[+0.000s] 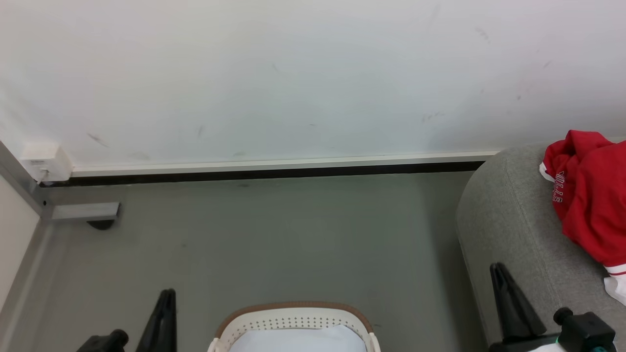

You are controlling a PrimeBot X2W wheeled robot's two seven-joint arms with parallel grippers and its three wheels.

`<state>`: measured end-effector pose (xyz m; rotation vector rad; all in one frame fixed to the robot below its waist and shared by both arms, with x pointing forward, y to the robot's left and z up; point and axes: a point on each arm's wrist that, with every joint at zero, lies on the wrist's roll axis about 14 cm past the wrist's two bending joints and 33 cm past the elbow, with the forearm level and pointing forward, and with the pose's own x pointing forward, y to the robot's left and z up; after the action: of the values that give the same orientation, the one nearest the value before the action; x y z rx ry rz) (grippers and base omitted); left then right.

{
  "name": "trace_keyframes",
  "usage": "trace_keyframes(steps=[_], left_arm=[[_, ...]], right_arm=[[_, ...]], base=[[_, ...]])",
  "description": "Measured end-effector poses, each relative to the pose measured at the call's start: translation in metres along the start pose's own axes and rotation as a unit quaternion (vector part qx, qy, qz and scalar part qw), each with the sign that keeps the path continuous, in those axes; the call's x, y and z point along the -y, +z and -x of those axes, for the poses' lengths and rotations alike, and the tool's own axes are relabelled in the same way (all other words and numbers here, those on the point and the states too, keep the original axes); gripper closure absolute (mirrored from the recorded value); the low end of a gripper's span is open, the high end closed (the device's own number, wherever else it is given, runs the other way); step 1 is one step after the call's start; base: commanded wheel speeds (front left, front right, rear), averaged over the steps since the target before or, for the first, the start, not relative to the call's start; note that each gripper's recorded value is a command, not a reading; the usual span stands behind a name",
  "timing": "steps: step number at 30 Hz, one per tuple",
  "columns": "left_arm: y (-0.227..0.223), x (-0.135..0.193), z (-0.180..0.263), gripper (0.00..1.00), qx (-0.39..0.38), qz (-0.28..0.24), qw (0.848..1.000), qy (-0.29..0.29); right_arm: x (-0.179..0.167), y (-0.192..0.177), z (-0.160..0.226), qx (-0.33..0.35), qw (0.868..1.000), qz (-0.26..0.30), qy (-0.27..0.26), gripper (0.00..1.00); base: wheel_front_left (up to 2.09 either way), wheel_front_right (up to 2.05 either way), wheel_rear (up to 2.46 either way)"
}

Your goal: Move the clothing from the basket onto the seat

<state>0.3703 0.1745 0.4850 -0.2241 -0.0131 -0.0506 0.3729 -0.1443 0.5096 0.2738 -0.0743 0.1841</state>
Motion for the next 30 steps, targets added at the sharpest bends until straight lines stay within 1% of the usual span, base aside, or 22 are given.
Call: trace_keyframes(steps=[4, 13, 20, 30], left_arm=[[-0.011, -0.002, 0.003, 1.00, -0.020, 0.017, 1.000, 0.008], [-0.014, -0.009, 0.003, 1.00, -0.031, 0.092, 0.995, 0.031], [-0.014, -0.013, 0.003, 1.00, -0.034, 0.148, 0.987, 0.044], [-0.011, -0.018, 0.000, 1.00, -0.034, 0.220, 0.973, 0.057]], right_arm=[[0.003, -0.014, 0.007, -0.023, 1.000, -0.018, -0.011, 1.00], [0.014, -0.014, 0.007, -0.025, 0.995, -0.092, -0.040, 1.00], [0.021, -0.013, 0.007, -0.025, 0.988, -0.144, -0.057, 1.00], [0.030, -0.012, 0.006, -0.022, 0.974, -0.213, -0.077, 1.00]], base=[[0.00, 0.00, 0.00], [0.00, 0.00, 0.00], [0.00, 0.00, 0.00], [0.00, 0.00, 0.00]])
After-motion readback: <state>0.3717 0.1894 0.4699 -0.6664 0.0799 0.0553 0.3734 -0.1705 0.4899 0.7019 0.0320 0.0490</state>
